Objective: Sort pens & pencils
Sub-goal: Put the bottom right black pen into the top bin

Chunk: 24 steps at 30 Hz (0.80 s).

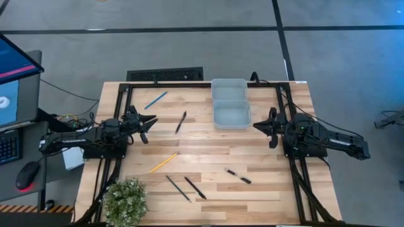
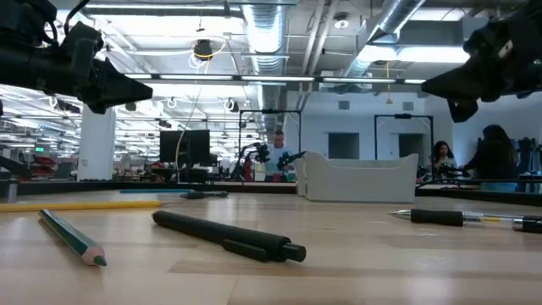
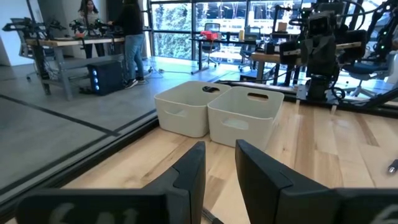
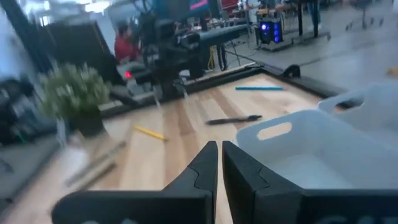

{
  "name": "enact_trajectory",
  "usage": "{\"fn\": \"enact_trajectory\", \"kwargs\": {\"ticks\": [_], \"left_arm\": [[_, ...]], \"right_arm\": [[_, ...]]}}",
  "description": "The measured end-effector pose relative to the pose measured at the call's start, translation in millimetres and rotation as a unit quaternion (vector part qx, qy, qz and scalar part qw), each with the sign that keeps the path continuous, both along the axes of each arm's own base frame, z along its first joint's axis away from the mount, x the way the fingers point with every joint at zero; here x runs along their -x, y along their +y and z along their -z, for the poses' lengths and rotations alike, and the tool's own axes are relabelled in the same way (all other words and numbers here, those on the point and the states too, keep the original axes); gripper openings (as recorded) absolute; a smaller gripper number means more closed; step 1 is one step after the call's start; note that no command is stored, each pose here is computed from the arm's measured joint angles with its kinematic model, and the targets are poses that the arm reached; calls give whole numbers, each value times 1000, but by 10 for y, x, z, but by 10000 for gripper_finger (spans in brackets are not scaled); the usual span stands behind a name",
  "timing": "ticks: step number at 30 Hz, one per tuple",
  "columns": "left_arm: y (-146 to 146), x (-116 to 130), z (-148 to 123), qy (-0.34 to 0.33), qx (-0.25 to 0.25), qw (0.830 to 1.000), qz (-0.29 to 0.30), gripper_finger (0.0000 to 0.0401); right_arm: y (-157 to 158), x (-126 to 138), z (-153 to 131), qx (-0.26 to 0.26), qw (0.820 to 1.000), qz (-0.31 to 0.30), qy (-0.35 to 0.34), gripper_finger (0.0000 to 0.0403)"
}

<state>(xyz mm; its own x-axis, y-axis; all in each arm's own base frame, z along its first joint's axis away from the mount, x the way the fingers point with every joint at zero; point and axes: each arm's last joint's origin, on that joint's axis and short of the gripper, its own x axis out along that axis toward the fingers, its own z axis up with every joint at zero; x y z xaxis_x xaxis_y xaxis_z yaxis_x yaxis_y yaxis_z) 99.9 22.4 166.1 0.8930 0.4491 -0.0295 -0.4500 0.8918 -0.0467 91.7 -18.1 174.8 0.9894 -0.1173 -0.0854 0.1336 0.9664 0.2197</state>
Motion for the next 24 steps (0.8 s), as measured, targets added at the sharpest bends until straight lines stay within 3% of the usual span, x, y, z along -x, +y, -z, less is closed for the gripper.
{"fn": "enact_trajectory", "kwargs": {"ticks": [4,10,18,24], "left_arm": [[0,0,-1,-4,7,1000,0,78],[1,1,-3,2,-7,1000,-3,78],[3,1,-3,9,-23,1000,-6,78],[4,1,-7,13,-34,999,-6,78]], "right_arm": [[0,1,9,-51,999,4,-1,44],[-13,2,6,-22,999,23,0,44],[-19,5,12,-23,999,33,3,44],[-18,5,22,-24,999,33,9,74]]}}
